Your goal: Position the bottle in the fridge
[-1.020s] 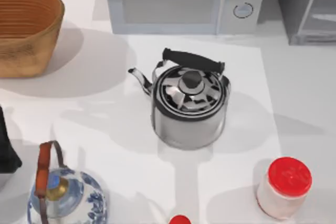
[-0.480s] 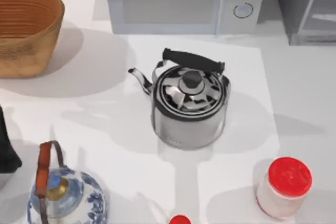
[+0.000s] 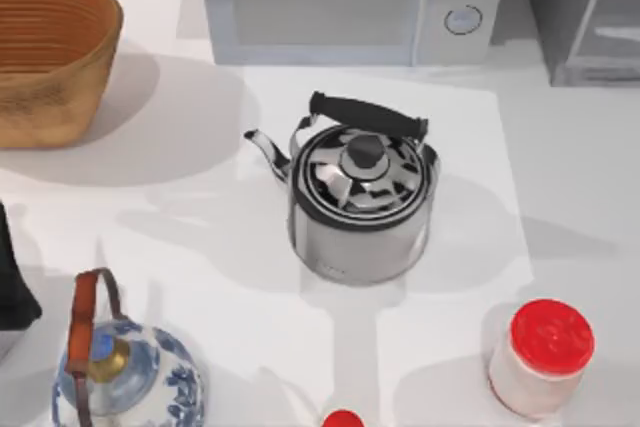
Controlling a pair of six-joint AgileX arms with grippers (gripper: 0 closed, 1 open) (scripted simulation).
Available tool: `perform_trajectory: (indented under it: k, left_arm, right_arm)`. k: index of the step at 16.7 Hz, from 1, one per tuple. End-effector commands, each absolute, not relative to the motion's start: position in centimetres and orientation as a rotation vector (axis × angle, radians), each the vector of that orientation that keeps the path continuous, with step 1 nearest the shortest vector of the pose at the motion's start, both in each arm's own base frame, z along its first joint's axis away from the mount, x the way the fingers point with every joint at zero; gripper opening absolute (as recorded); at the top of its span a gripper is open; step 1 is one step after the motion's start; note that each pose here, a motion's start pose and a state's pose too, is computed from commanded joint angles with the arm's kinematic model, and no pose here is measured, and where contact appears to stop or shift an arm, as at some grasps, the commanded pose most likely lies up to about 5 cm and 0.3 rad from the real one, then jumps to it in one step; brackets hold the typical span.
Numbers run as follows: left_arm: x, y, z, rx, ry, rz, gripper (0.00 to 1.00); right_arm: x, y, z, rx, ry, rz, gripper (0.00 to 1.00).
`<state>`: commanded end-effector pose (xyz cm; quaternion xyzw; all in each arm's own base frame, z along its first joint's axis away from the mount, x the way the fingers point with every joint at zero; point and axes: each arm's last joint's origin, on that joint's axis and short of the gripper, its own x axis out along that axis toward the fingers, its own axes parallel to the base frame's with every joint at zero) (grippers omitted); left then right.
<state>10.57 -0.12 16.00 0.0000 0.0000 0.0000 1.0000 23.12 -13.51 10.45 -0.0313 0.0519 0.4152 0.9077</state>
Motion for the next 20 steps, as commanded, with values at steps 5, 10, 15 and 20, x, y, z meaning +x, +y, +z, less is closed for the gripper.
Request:
perform_trajectory:
  k: [5, 10, 15, 20]
  left_arm:
    - [10.6, -0.1, 16.0, 0.000, 0.000, 0.000, 1.00]
    - [10.6, -0.1, 16.0, 0.000, 0.000, 0.000, 1.00]
    - [10.6, -0.1, 16.0, 0.000, 0.000, 0.000, 1.00]
    - [10.6, -0.1, 16.0, 0.000, 0.000, 0.000, 1.00]
  right_arm:
    - [21.4, -10.6, 11.7, -0.015, 0.300, 0.773, 0.01]
    - [19.9, -6.3, 16.2, -0.213, 0.338, 0.630, 0.01]
    - [16.9, -3.2, 18.3, -0.268, 0.281, 0.499, 0.01]
    - [12.8, -1.3, 20.2, -0.225, 0.082, 0.188, 0.01]
